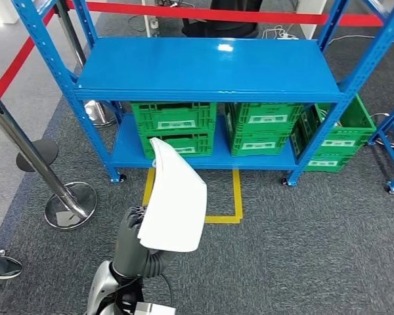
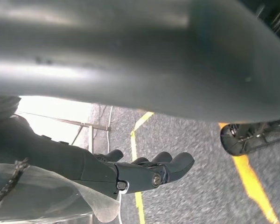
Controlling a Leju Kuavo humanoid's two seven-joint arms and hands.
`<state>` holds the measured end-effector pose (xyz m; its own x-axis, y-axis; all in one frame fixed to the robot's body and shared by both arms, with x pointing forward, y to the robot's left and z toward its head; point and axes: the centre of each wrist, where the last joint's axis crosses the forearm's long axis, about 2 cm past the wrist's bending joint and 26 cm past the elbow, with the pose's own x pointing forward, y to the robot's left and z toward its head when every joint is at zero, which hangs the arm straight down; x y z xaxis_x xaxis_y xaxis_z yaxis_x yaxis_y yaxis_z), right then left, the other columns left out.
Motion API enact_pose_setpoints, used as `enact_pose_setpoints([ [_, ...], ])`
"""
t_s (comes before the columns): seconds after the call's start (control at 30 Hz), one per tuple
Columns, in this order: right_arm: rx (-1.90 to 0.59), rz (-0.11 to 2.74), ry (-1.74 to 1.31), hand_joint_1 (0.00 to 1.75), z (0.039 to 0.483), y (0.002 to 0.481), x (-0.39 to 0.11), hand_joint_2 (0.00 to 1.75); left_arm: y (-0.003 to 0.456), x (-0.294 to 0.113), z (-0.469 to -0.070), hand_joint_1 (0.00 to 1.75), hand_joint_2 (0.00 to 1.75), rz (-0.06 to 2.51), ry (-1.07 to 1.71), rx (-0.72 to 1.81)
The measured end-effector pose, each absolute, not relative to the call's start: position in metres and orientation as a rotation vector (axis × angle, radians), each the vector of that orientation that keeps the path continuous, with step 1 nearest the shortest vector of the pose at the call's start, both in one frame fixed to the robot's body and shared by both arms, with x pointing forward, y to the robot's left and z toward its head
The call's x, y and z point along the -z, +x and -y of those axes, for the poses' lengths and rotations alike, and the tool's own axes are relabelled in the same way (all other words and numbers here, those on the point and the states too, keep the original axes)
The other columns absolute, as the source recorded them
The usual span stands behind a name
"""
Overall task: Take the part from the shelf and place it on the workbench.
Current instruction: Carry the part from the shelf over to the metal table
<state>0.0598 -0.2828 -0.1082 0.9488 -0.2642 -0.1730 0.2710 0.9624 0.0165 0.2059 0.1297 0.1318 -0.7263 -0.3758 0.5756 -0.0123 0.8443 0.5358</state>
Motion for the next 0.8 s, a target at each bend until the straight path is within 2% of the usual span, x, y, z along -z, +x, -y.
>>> enact_pose_setpoints([
  [0.8,0.3,-0.168,0.048,0.0,0.2839,0.0597,0.1082,0.0,0.2112,-0.1312,-0.1267,1.75,1.75,2.278,0.306,0.645],
])
